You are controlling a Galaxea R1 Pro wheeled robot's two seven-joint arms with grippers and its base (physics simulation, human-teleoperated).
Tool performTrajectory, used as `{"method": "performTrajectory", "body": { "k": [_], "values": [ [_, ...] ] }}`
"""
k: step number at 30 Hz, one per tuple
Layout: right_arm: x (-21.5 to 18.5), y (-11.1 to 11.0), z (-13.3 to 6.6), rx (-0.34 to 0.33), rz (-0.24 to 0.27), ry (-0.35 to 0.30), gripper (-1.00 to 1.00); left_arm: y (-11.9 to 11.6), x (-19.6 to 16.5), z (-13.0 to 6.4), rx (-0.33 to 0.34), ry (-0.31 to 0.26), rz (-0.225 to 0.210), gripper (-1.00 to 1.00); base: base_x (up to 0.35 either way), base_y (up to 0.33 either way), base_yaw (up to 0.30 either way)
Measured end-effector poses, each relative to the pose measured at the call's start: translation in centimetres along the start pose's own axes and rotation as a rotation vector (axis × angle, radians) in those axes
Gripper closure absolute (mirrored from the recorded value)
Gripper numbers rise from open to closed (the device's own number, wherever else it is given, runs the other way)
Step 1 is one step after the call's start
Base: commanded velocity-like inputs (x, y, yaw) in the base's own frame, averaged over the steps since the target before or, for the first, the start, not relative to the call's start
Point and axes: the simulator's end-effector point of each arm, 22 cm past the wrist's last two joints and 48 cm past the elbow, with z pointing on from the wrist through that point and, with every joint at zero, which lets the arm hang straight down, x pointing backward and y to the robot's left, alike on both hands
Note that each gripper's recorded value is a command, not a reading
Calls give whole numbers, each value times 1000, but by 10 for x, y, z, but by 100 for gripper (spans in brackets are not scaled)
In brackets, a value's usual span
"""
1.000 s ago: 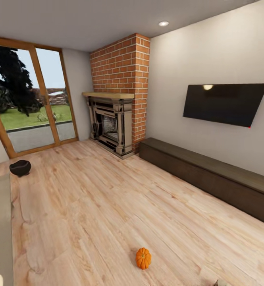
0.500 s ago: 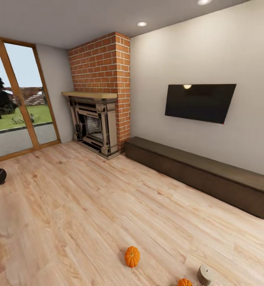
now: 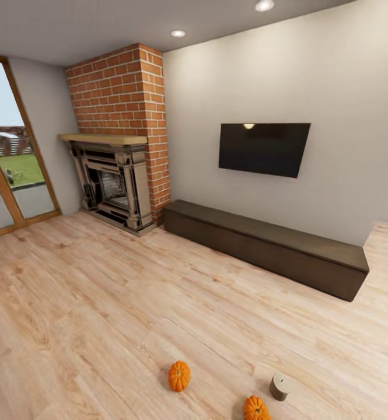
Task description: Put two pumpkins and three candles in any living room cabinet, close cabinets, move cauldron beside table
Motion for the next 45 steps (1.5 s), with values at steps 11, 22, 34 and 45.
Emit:
{"method": "performTrajectory", "body": {
  "k": [11, 22, 34, 45],
  "values": [
    [7, 1, -11, -1, 0, 8, -100, 0, 6, -12, 0, 8, 1, -100, 0, 0, -256],
    [14, 1, -22, -1, 0, 17, -100, 0, 13, -22, 0, 17, 0, -100, 0, 0, -256],
    [22, 1, -32, -1, 0, 25, -100, 0, 21, -33, 0, 25, 3, -100, 0, 0, -256],
    [25, 1, -33, -1, 0, 34, -100, 1, 24, -33, 0, 33, 13, -100, 0, 0, -256]
  ]
}}
